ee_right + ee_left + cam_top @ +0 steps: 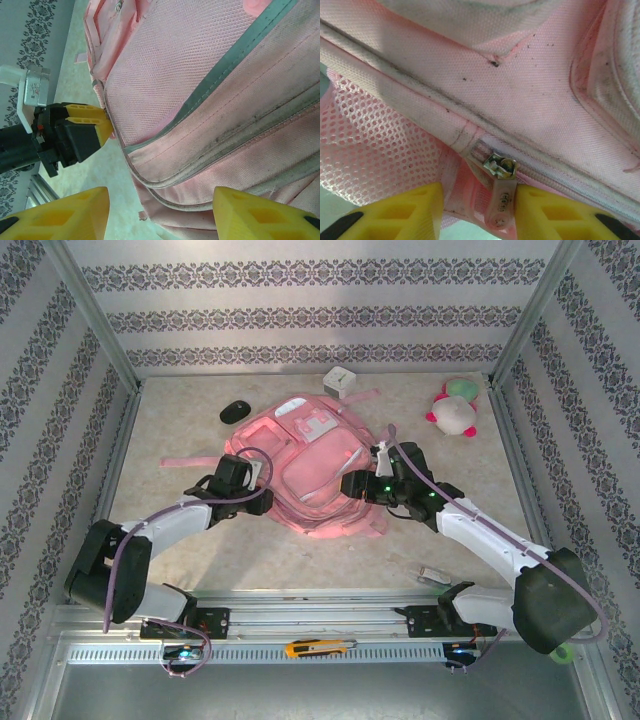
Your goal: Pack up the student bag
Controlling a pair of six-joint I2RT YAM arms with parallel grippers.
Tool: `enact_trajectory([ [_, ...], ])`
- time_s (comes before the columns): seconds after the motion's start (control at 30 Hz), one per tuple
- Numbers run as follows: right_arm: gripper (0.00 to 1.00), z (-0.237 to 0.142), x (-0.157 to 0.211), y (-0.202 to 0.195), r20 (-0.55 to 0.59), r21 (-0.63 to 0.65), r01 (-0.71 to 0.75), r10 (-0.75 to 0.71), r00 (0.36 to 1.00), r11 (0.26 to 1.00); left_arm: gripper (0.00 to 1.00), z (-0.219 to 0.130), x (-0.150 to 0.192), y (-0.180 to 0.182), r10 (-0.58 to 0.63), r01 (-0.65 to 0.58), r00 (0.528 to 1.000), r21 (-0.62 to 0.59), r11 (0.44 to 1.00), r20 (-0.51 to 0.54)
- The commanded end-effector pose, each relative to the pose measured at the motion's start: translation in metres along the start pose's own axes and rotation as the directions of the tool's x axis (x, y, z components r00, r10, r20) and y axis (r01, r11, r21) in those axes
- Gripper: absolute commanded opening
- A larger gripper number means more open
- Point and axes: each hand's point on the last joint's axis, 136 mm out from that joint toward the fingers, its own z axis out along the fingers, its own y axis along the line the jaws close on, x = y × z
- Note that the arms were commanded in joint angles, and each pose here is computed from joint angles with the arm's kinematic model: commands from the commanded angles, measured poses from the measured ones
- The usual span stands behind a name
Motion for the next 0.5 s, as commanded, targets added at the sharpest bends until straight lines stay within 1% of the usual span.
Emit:
enact_trajectory([
  [0.0,0.56,0.000,-0.008,0.013,0.010,-0.028,0.034,-0.034,0.999,0.999,0.32,0.003,-0.002,0.001,0.046,-0.046,0.999,-0.019,0.999,0.005],
  [0.23,0.54,0.002,-0.007,0.012,0.005,-0.026,0.031,-0.031,1.000,0.999,0.13,0.005,-0.006,-0.002,0.053,-0.053,0.999,-0.010,0.999,0.005],
  [0.47,0.51,0.010,-0.006,0.009,0.004,-0.029,0.006,-0.006,1.000,1.000,0.03,-0.004,-0.003,-0.020,0.031,-0.033,0.999,0.097,0.995,0.017],
])
